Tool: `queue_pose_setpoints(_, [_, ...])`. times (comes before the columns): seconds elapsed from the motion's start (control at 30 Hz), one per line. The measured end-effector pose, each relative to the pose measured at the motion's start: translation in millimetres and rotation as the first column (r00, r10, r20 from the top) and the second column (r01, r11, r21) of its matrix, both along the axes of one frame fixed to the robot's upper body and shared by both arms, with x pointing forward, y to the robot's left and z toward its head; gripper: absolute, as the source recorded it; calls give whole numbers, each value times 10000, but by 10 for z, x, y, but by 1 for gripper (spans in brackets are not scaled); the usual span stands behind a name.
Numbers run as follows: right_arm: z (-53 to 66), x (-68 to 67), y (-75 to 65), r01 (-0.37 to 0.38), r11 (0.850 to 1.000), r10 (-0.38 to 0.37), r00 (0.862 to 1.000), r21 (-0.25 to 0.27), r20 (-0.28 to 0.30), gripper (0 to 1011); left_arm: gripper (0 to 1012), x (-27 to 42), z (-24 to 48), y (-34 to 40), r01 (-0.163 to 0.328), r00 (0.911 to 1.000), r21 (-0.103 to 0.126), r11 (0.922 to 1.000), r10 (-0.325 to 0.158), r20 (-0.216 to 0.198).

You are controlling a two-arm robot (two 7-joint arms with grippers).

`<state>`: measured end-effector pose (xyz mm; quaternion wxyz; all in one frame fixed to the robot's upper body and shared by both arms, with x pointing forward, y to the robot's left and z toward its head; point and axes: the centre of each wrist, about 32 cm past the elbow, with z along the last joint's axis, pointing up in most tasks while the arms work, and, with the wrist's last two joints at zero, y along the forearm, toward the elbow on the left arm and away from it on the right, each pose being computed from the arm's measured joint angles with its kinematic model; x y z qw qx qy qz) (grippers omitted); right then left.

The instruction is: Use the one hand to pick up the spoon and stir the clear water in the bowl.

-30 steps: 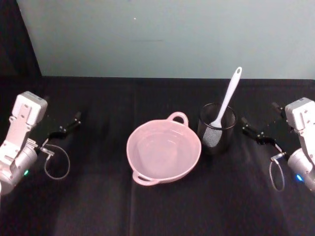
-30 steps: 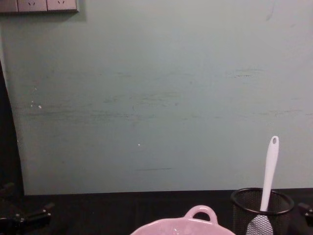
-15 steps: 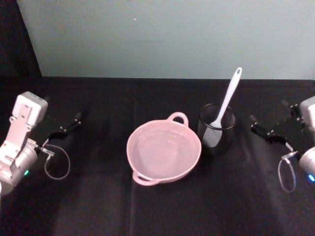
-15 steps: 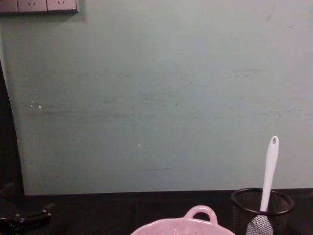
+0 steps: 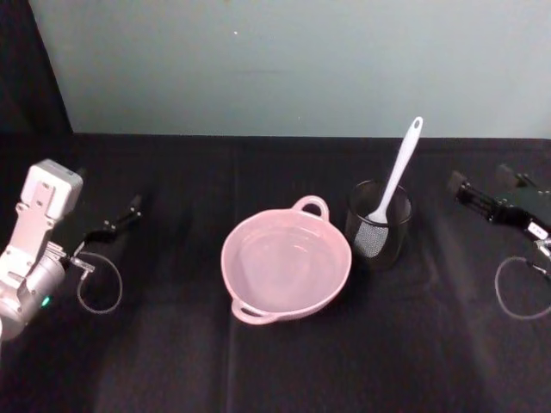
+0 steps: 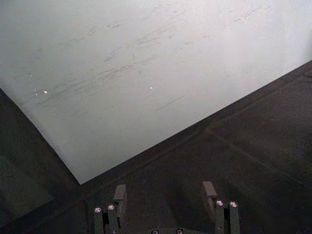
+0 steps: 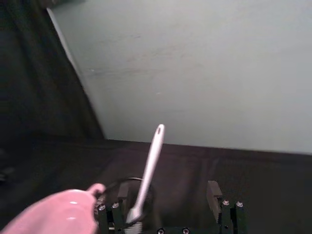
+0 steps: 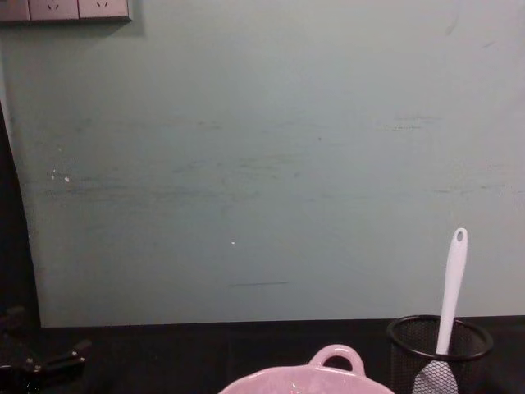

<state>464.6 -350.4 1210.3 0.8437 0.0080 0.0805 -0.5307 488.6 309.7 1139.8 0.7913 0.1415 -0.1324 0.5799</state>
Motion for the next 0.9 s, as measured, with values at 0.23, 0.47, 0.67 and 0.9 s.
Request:
queue_pose_setpoints(0.23, [10,260,-30,-691,9820,923,9875,1759,-1277,1002,1011,0,0,0,0,10000,0,10000,0,0])
queue_pose_setpoints(0.47, [-6,503,17,-963,9694,1358,9767,2260,-1664,1002,1011,0,0,0,0,10000,0,10000,0,0])
queue_pose_setpoints(0.67, [-16,754,81,-959,9671,1398,9742,2358,-1772,1002,1011,0,0,0,0,10000,0,10000,0,2])
queue_pose_setpoints(0.9, [-45,922,143,-1138,9657,1564,9724,2335,-1729,1002,1011,0,0,0,0,10000,0,10000,0,-1])
